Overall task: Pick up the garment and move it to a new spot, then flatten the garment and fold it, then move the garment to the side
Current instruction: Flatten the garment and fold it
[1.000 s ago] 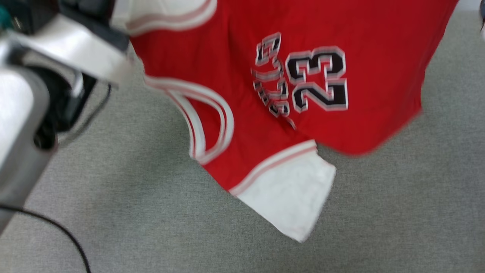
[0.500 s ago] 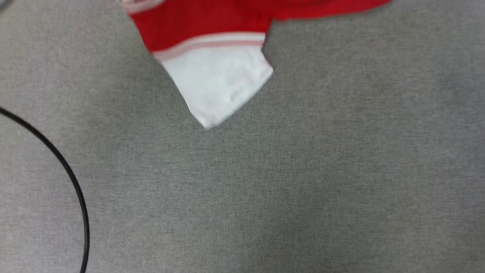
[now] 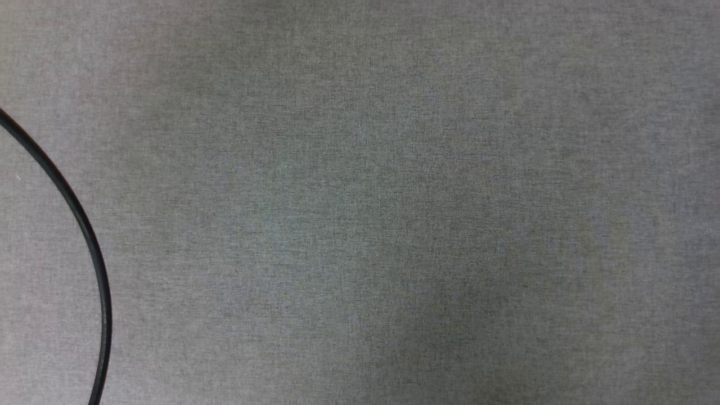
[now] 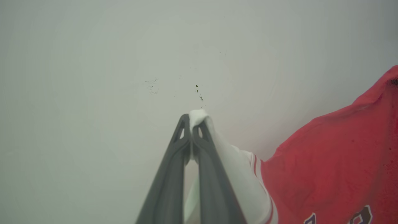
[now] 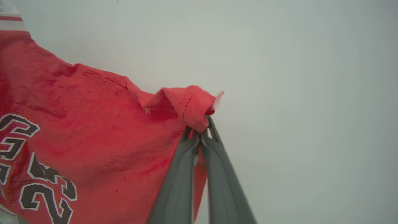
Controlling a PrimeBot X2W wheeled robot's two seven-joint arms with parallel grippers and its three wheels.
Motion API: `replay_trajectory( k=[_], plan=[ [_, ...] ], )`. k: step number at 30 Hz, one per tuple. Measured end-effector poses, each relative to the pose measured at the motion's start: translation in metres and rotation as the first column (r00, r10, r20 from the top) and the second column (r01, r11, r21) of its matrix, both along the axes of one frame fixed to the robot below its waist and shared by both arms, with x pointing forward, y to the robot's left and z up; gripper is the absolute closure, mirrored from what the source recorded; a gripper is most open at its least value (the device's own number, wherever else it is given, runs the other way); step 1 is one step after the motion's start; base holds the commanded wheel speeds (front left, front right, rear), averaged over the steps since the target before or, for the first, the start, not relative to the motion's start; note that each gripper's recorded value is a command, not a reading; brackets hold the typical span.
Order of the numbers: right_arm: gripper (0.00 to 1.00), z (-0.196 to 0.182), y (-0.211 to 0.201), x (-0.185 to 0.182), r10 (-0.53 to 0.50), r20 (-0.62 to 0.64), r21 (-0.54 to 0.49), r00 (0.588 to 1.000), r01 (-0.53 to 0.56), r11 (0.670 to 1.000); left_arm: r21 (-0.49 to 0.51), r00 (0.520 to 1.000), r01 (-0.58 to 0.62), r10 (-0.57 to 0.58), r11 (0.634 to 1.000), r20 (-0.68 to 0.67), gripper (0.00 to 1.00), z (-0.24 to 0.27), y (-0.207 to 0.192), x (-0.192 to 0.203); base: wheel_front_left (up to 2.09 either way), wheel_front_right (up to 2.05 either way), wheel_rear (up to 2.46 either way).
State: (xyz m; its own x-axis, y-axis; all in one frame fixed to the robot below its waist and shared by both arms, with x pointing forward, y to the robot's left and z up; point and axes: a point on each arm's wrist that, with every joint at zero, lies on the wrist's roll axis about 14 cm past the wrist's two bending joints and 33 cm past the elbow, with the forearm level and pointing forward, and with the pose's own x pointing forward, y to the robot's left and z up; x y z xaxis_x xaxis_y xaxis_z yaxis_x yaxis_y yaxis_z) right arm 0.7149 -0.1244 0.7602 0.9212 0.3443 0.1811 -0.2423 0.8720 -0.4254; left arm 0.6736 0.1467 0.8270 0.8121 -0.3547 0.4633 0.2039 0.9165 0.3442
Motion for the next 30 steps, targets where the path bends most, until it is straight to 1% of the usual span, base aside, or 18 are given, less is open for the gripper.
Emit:
replay_trajectory(
  k=[2,5,8,11,12,16,20,22,27,29,30],
  plan=[
    [1.00,-0.003,0.002,0.004,0.003,-0.008,0.000,1.000,-0.003,1.000,-0.006,1.000,-0.006,0.006,1.000,-0.002,1.00,-0.001,0.001,0.004,0.00,0.00,0.00],
    [1.00,-0.021,0.005,0.010,0.008,-0.043,-0.013,0.999,-0.008,1.000,-0.012,1.000,-0.003,0.003,1.000,-0.017,1.00,-0.009,0.002,0.012,0.00,0.00,0.00],
    [1.00,-0.039,0.006,0.015,0.014,-0.081,-0.010,0.997,-0.015,1.000,-0.001,0.998,-0.001,0.001,1.000,-0.063,1.00,-0.031,0.001,0.020,0.00,0.00,0.00],
    [1.00,-0.067,0.009,0.017,0.032,-0.136,0.010,0.990,-0.031,0.999,-0.002,0.993,-0.009,0.009,1.000,-0.121,1.00,-0.060,0.006,0.029,0.00,0.00,0.00],
    [1.00,-0.077,0.010,0.016,0.043,-0.156,0.035,0.987,-0.038,0.999,-0.001,0.989,-0.014,0.014,1.000,-0.147,1.00,-0.072,0.008,0.031,0.00,0.00,0.00],
    [1.00,-0.131,0.015,0.008,0.054,-0.264,0.014,0.963,-0.052,0.999,0.009,0.972,-0.015,0.017,1.000,-0.234,1.00,-0.117,0.013,0.031,0.00,0.00,0.00],
    [1.00,-0.177,0.020,-0.009,0.069,-0.355,-0.004,0.932,-0.075,0.997,0.020,0.945,-0.007,0.013,1.000,-0.327,1.00,-0.165,0.016,0.021,0.00,0.00,0.00],
    [1.00,-0.194,0.021,-0.020,0.082,-0.388,0.010,0.918,-0.085,0.996,0.025,0.926,-0.006,0.015,1.000,-0.377,1.00,-0.191,0.020,0.012,0.00,0.00,0.00],
    [1.00,-0.235,0.020,-0.053,0.101,-0.475,0.019,0.874,-0.104,0.994,0.047,0.881,0.040,-0.013,0.998,-0.474,1.00,-0.246,0.016,-0.022,0.00,0.00,0.00],
    [1.00,-0.248,0.018,-0.068,0.111,-0.501,0.028,0.858,-0.112,0.993,0.060,0.858,0.042,-0.005,0.997,-0.513,1.00,-0.267,0.022,-0.037,0.00,0.00,0.00],
    [1.00,-0.257,0.017,-0.077,0.111,-0.522,0.015,0.846,-0.121,0.993,0.064,0.848,0.040,0.000,0.997,-0.530,1.00,-0.277,0.026,-0.044,0.00,0.00,0.00]
  ],
)
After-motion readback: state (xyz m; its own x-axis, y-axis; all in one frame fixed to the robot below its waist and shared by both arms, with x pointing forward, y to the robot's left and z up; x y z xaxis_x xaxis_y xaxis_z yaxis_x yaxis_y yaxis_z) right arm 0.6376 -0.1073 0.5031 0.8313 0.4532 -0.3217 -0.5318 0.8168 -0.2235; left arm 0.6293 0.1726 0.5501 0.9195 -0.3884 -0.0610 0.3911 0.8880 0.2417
